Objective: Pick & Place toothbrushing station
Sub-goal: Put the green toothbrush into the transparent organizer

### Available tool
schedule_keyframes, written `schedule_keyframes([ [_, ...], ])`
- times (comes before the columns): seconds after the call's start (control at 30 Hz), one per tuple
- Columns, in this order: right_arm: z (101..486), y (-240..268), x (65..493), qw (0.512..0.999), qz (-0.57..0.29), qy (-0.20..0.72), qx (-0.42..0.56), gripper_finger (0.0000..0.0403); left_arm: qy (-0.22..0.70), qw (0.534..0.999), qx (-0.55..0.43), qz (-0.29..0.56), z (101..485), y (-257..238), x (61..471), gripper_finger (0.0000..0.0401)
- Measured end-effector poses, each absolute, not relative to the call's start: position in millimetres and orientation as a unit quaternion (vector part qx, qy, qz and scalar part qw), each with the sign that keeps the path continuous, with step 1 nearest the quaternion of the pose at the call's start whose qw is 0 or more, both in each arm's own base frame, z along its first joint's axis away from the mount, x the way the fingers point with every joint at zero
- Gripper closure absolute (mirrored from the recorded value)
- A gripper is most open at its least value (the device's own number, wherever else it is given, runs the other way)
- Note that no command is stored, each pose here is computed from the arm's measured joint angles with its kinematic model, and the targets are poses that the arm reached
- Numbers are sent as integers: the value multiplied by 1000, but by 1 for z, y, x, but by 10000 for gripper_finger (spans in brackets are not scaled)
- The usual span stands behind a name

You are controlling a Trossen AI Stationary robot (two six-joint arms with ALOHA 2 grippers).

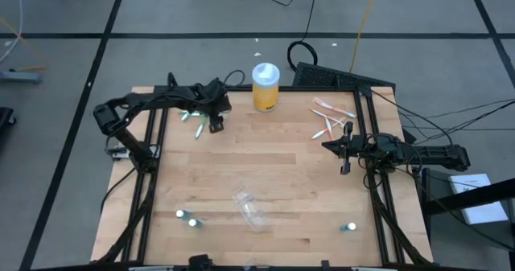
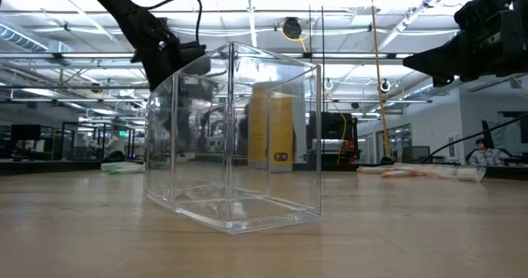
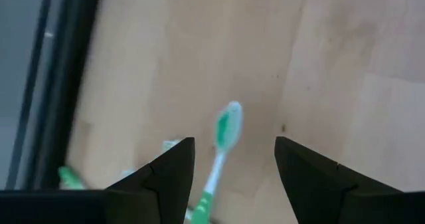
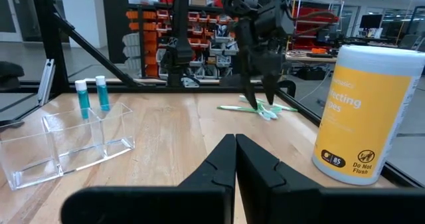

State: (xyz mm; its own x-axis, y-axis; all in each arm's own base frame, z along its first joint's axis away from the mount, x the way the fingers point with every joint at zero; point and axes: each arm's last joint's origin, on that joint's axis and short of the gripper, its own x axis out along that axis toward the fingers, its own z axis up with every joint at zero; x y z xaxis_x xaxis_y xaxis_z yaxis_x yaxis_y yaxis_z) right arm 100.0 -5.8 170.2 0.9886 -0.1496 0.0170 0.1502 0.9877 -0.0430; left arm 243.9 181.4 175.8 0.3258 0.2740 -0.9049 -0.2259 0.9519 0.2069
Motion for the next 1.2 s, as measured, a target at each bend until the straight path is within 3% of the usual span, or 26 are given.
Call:
schedule_keyframes([
  [0.87,170,-6,100,997,-75,-7,-22,399,587,802,18,112,138,187,256,187],
  [1.2,170,-6,100,997,-75,-7,-22,399,586,802,6,116,137,186,255,280],
])
